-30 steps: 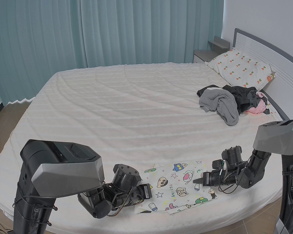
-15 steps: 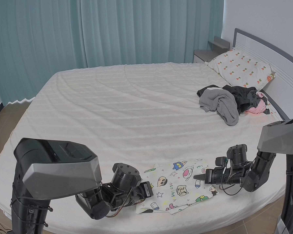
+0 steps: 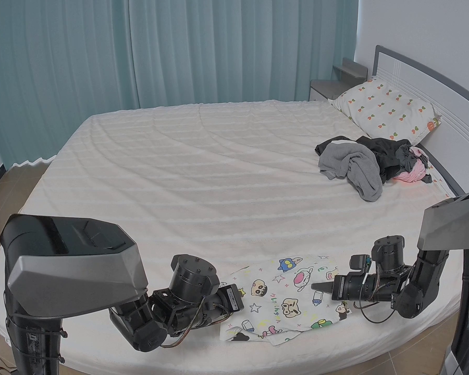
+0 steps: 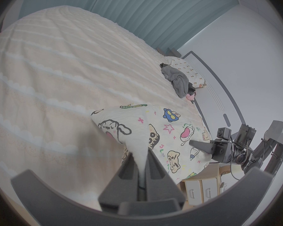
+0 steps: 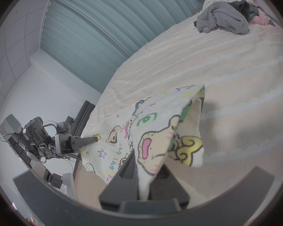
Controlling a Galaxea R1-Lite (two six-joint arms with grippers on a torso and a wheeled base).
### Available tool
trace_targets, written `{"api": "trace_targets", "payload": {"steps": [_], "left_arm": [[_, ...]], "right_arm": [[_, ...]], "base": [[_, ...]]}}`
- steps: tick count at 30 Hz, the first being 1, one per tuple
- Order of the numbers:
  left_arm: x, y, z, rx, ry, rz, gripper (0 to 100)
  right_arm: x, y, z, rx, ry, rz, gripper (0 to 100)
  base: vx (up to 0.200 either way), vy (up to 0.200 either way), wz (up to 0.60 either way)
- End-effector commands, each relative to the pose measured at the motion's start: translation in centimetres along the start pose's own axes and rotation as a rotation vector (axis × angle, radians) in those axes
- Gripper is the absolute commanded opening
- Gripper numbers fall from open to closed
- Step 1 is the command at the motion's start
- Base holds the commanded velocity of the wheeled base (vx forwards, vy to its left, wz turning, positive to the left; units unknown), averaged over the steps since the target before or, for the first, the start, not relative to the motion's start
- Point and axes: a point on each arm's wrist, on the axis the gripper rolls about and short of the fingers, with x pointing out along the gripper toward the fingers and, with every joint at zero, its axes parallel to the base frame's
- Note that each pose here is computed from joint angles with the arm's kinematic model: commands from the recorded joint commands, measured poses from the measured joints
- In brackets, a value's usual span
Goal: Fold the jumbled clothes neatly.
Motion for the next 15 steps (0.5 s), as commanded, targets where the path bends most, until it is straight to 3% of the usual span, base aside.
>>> {"api": "trace_targets", "payload": {"steps": [1,11,15], "left_arm": [[-0.24,-0.21,0.18,0.0,-0.01,-0.01,0],[-0.25,-0.33,0.3,0.001,-0.028,-0.025,0],[-0.25,-0.37,0.25,-0.009,-0.026,-0.027,0]], "right_arm": [[-0.34,0.35,0.25,0.005,-0.011,0.007,0],[-0.67,0.61,0.4,0.018,-0.022,0.012,0],[-0.86,0.72,0.4,0.017,-0.023,0.013,0]], "base": [[0.0,-0.2,0.0],[0.0,-0.2,0.0],[0.0,0.0,0.0]]}}
